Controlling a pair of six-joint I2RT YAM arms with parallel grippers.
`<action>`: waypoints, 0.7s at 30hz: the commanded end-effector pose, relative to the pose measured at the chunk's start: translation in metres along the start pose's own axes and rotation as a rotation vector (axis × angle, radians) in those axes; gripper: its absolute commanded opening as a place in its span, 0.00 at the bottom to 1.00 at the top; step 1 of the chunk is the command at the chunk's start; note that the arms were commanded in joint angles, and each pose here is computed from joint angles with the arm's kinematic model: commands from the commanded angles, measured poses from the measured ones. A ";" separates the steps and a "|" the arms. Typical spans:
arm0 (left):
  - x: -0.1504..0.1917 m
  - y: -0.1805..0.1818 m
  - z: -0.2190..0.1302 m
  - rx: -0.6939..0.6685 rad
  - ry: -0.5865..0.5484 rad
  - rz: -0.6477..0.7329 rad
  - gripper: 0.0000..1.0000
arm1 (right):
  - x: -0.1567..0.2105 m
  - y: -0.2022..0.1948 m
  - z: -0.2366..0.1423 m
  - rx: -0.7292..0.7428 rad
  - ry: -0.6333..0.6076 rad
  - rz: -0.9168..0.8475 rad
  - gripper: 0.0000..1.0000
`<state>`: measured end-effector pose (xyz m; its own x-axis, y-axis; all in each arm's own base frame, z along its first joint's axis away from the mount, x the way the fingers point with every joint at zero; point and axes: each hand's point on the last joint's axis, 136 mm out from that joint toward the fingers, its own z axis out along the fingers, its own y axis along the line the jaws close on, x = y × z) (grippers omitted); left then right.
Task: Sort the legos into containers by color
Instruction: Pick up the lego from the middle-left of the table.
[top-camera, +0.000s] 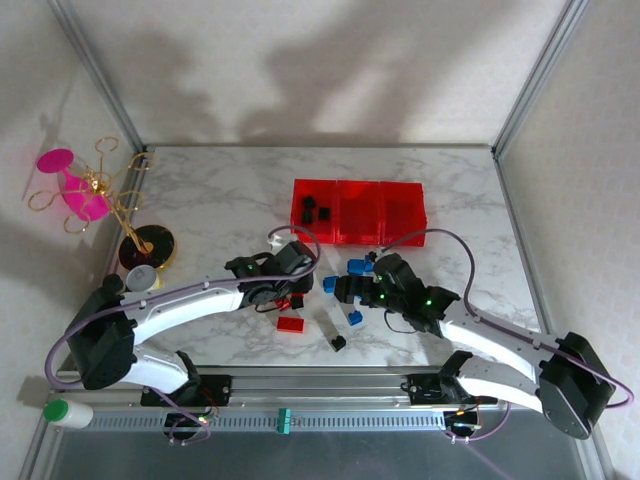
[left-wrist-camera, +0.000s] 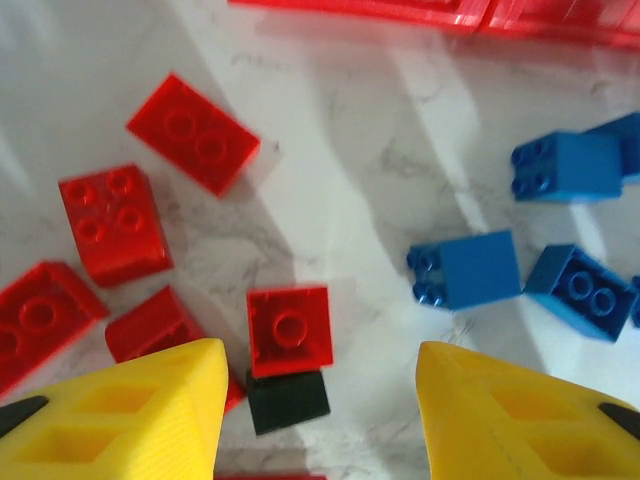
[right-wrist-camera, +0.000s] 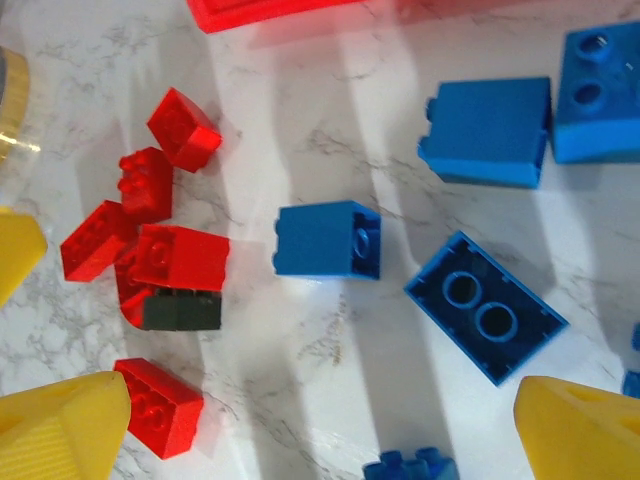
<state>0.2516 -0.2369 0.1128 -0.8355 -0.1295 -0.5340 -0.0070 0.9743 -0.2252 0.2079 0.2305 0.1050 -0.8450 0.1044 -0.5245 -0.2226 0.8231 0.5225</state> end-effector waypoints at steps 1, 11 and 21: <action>0.017 0.008 0.003 -0.039 0.018 -0.034 0.53 | 0.001 -0.005 -0.005 0.013 -0.024 0.026 0.99; 0.046 0.004 0.031 -0.076 0.076 -0.001 0.53 | 0.003 -0.013 -0.006 0.039 -0.036 0.025 0.99; 0.058 0.012 0.045 -0.123 0.091 0.004 0.54 | 0.001 -0.013 -0.005 0.051 -0.039 0.012 0.99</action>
<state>0.2273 -0.2413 0.0455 -0.8917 -0.0996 -0.4415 -0.0486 0.9909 -0.1254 0.2097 0.2200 0.1042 -0.8289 0.1439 -0.5406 -0.1898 0.8367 0.5137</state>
